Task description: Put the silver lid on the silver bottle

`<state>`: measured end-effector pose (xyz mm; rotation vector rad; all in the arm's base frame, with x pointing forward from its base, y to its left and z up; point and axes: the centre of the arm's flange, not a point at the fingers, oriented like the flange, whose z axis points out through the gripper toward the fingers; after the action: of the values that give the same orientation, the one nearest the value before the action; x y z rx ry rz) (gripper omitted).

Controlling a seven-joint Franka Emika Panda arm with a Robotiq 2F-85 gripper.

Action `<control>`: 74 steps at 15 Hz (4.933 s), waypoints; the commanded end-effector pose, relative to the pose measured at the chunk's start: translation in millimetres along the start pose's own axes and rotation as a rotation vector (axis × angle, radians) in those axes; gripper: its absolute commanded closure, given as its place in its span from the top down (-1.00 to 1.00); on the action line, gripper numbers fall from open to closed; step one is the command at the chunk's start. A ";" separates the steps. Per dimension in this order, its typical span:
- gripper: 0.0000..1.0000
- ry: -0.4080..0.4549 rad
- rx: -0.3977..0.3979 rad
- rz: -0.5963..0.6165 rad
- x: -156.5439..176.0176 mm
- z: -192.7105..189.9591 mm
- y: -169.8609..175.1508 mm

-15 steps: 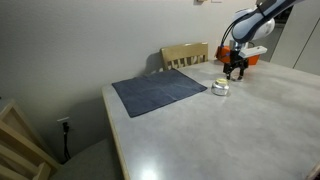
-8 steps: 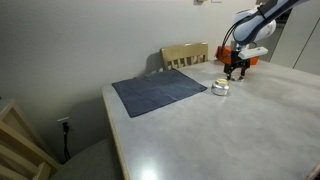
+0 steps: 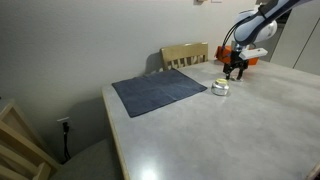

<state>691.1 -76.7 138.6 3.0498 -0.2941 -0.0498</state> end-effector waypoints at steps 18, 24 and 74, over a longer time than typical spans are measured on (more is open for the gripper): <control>1.00 0.041 0.174 -0.070 -1.9 20.8 17.4; 1.00 -0.005 0.163 -0.076 7.5 23.2 11.5; 1.00 -0.136 0.088 0.090 15.4 8.3 16.6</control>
<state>715.7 -94.1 134.3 3.1566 -0.3501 -0.2451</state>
